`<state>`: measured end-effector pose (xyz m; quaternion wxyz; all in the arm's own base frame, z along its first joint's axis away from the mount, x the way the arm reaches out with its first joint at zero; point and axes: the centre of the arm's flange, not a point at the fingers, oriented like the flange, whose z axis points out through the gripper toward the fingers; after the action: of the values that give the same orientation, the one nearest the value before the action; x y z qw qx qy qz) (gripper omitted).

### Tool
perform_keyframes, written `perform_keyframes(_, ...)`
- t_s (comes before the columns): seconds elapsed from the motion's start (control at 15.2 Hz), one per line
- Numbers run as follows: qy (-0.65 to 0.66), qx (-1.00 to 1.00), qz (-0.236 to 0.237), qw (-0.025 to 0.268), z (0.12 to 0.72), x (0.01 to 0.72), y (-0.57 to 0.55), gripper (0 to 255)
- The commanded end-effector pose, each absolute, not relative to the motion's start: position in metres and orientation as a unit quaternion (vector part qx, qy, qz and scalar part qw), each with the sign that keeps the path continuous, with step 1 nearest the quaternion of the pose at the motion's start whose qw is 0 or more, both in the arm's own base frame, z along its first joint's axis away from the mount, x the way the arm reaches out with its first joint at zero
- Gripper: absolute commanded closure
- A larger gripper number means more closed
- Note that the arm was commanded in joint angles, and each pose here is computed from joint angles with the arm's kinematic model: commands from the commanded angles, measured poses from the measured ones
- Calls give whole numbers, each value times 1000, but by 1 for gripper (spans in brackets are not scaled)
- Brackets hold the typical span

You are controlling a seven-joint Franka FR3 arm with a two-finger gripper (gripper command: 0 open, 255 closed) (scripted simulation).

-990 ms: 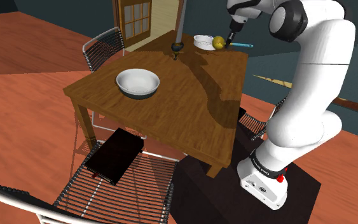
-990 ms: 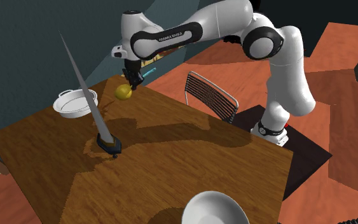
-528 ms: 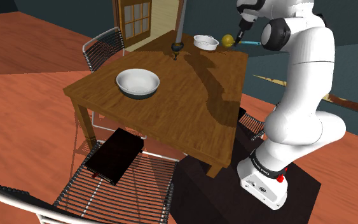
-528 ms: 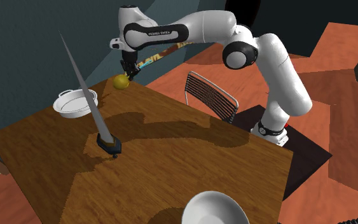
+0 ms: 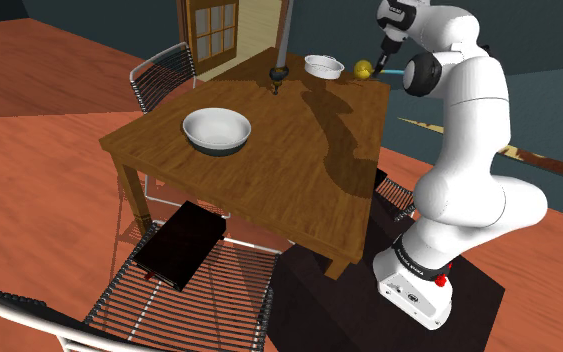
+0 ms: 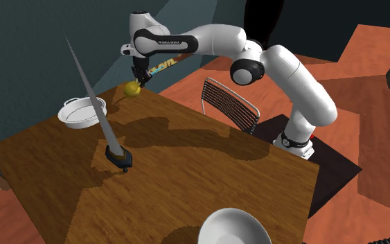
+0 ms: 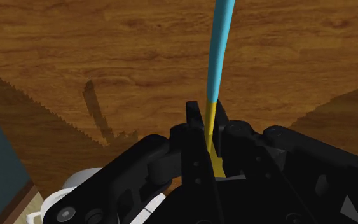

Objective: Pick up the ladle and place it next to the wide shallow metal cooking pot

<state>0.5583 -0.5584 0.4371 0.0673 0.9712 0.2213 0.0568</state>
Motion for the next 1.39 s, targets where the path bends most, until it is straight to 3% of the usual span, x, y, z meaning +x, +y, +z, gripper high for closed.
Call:
perform_keyframes(0.0,221,971,57,68,427,558,-559,255)
perform_keyframes(1.32,221,971,57,68,344,558,-559,255)
